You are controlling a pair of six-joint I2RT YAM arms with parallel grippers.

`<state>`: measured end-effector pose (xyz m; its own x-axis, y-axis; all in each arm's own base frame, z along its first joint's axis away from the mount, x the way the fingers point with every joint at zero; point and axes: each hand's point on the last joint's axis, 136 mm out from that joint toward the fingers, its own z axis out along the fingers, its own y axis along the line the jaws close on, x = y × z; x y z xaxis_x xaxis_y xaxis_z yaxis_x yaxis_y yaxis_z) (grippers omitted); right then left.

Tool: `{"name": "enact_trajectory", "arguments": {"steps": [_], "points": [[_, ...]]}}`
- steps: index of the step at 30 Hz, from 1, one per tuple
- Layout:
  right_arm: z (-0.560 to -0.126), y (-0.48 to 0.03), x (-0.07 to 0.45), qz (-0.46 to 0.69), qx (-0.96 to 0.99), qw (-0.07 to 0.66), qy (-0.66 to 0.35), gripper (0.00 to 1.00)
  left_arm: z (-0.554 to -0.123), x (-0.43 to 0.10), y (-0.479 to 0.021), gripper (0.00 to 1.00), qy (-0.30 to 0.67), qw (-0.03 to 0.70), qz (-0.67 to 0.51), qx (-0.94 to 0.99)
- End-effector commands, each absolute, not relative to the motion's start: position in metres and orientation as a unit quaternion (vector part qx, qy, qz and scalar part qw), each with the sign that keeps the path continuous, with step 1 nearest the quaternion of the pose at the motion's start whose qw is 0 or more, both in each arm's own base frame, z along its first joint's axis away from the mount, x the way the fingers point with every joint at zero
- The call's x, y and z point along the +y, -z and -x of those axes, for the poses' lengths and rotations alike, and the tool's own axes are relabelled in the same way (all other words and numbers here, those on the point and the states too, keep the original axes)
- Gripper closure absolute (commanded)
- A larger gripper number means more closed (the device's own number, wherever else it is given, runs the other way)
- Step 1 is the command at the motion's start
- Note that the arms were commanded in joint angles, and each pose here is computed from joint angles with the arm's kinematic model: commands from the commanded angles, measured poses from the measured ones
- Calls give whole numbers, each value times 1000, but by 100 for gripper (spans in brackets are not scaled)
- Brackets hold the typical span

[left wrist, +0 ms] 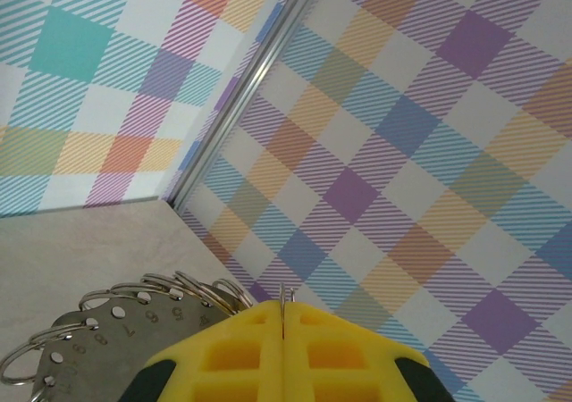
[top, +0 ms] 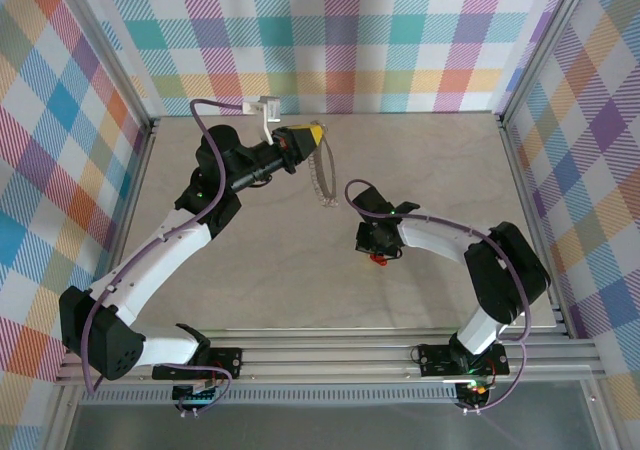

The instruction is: Put the keys on the keyring

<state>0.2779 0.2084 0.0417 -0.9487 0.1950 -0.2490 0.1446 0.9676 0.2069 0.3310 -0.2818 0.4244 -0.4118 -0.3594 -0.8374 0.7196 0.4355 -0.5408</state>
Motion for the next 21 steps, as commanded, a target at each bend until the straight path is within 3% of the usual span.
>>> {"name": "enact_trajectory", "arguments": {"steps": [1,7,21], "points": [[-276,-44,212,-48,984,141,-101,83,-323,-287,-441,100,533,536,-148,638],[-275,-42,217,47,983,158,-79,71,-322,-287,-442,100,533,536,-149,637],[-272,-30,216,141,976,158,-48,71,-322,-288,-442,100,533,536,-150,637]]}}
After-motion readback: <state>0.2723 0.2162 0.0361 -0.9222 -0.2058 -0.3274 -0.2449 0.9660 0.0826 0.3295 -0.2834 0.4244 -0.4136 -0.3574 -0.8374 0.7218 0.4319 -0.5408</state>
